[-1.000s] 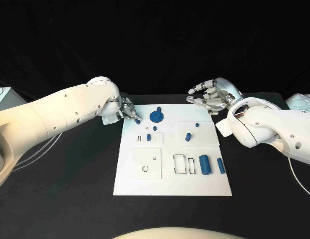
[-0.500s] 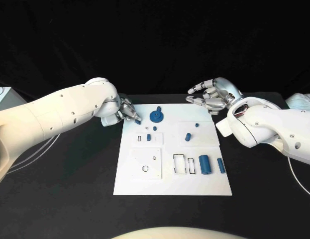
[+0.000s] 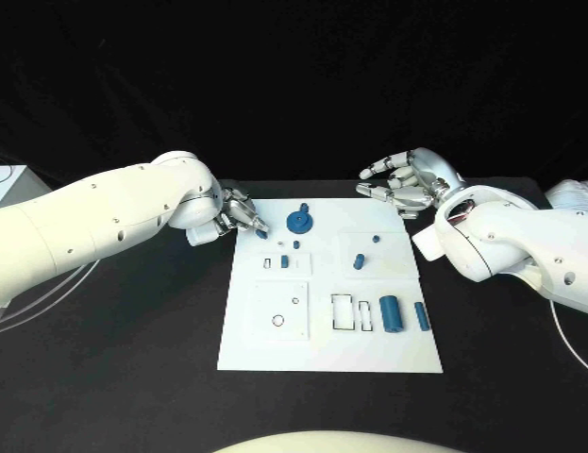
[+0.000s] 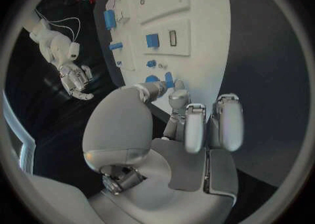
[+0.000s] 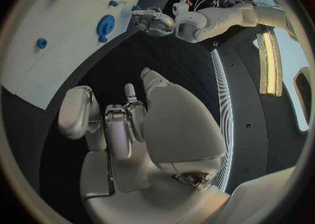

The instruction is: Assemble the parts on the task board

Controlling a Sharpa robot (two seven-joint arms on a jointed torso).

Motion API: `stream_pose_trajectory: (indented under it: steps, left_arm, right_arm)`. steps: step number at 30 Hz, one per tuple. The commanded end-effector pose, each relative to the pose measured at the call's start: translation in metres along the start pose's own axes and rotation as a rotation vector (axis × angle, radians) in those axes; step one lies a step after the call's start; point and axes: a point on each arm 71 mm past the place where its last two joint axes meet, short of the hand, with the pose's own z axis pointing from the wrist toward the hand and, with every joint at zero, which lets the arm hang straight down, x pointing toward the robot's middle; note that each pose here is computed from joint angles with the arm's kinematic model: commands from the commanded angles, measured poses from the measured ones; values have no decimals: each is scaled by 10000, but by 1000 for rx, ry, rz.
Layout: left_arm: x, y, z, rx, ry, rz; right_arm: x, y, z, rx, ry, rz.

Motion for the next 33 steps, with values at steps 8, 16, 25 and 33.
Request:
stream_pose_trajectory:
  steps: [8, 16, 25, 33]
  left_arm:
    - [87, -77, -138, 53, -55, 33]
    - [189, -95, -174, 43, -80, 77]
    - [330, -102, -138, 34, -74, 135]
    - [426, -107, -116, 35, -69, 175]
  right_arm:
    - [-2, 0, -8, -11, 9, -1]
    - [-6, -9, -10, -9, 8, -1]
    - [1, -10, -9, -9, 10, 0]
    - [0, -16, -11, -7, 10, 0]
